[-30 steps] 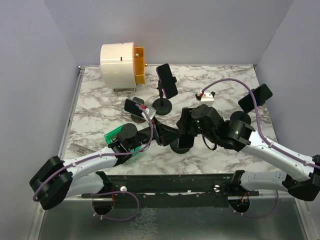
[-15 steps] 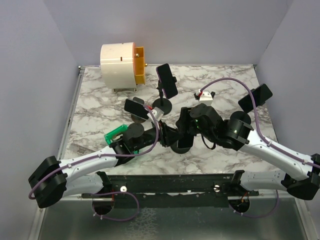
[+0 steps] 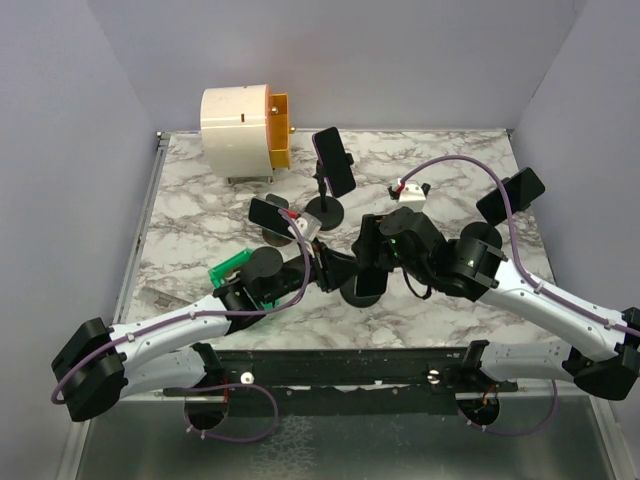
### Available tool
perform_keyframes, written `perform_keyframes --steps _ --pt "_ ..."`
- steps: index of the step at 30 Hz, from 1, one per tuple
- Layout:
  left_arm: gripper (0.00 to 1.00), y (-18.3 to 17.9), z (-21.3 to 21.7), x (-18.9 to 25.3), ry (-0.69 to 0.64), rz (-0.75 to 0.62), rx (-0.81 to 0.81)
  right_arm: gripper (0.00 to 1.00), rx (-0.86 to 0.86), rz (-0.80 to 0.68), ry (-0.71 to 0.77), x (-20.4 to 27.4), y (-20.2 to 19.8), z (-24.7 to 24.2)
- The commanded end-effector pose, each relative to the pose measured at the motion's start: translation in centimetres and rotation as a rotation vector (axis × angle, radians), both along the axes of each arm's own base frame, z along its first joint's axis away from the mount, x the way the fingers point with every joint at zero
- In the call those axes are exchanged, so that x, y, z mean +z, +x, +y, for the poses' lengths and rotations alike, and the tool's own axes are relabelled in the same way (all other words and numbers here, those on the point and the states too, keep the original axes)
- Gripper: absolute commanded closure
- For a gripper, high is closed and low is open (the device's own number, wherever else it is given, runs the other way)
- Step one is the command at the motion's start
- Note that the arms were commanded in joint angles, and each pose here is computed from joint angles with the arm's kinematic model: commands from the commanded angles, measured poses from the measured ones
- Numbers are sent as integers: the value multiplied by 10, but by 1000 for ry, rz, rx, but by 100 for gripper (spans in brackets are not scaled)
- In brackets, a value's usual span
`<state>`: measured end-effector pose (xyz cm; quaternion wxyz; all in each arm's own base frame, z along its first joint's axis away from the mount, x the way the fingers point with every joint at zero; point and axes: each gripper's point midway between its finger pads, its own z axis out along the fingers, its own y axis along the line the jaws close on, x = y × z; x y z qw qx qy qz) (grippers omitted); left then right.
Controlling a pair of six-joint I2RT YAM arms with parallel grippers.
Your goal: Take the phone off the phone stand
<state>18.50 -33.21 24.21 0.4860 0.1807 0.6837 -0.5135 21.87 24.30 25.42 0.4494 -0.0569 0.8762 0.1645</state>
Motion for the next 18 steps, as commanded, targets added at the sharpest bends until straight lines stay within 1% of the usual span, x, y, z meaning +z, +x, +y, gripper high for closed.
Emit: perform_keyframes --steps 1,5,11,18 --pt "76 0 3 -6 14 2 9 100 15 42 -77 -16 -9 -12" --pt "100 0 7 -8 12 2 22 100 6 38 -81 -16 -9 -15" --pt "100 2 26 -16 -47 25 101 100 -36 27 -80 -20 -9 -26" --pt "100 0 21 -27 -147 102 76 100 -55 39 -87 -30 -10 -29"
